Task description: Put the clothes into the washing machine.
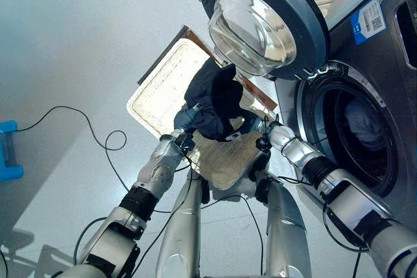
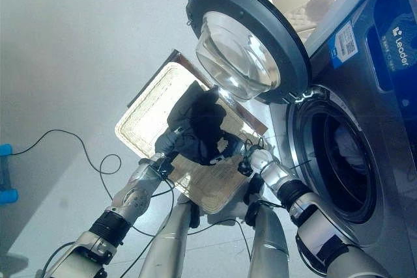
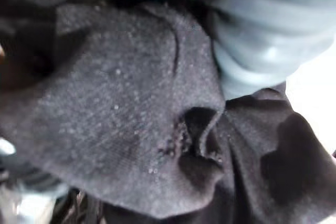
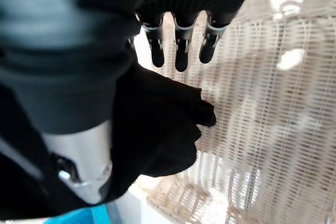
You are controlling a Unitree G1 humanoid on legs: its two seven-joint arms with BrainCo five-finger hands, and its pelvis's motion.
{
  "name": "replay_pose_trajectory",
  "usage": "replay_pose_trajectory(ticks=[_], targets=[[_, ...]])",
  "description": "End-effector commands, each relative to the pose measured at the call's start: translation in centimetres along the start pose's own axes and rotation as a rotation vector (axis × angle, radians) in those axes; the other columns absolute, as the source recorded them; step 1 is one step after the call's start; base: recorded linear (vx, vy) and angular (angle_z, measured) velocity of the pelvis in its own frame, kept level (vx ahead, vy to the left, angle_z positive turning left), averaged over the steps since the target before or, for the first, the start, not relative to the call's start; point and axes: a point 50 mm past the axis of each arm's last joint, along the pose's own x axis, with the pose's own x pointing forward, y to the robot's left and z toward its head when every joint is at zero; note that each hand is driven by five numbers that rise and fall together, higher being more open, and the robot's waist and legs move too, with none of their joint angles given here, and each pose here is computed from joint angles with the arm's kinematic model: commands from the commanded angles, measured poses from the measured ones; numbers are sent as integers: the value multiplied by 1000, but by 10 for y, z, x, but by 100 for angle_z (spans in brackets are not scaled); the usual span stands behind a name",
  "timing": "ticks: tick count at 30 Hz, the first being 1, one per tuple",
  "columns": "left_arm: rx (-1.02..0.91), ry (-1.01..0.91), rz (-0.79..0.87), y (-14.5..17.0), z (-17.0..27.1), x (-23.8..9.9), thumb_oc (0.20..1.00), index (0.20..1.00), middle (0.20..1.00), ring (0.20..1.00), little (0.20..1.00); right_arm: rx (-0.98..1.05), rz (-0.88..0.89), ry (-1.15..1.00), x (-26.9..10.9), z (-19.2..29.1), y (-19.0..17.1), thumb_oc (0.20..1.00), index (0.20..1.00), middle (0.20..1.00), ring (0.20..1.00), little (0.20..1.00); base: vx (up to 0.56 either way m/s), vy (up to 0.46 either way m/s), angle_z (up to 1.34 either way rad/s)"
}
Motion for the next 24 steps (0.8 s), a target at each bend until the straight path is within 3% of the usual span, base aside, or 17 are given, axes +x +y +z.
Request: replay_pose_trajectory(ticks=[1,7,15,24], targets=[[-120,-58,-277,-58,4,11,200,200,200,200,200,-21,36,-1,0,3,-9,1000,1000,1000,1000,1000,0,0,0],[-257,-5,-386,-86,-5,15,200,200,200,200,200,73,24,-32,7,10,-2,1000,1000,1000,1000,1000,3,1,3],[-363,84,-414,-104,-18,17,200,200,200,200,200,160,-81,-108,15,30,-9,1000,1000,1000,1000,1000,-2,4,2],[-400,116,-424,-109,-23,18,200,200,200,200,200,293,-111,-154,20,39,-11,1000,1000,1000,1000,1000,0,2,0]])
